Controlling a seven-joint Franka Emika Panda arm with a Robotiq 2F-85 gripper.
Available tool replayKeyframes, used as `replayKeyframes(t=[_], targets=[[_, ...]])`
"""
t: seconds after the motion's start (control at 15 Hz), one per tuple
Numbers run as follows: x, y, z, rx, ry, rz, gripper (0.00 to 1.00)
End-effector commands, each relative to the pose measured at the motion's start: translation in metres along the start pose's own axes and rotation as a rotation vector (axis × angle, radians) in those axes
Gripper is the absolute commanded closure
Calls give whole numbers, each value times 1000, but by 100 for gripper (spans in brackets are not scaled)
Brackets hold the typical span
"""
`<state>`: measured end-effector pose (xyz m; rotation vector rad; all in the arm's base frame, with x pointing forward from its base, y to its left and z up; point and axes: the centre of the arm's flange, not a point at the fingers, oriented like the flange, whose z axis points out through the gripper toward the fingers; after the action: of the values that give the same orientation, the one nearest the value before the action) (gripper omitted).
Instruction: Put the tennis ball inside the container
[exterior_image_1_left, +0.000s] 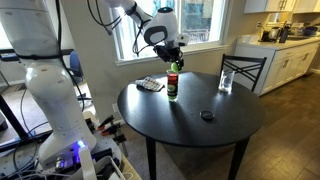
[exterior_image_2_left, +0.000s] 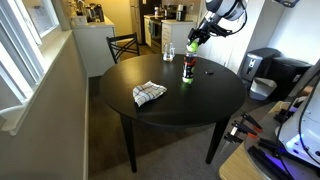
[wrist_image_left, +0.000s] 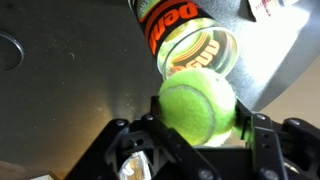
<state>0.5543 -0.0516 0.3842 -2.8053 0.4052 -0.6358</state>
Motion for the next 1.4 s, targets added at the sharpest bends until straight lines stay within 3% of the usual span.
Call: replayKeyframes(t=[0.0,1.2,1.27,1.33], targets=[[-3,-12,6,6,-9,-4,58],[-15,-19,2,14,-38,-19,58],[-15,-19,1,10,-43,-15,49],[-16,-18,1,12,-45,-14,8]])
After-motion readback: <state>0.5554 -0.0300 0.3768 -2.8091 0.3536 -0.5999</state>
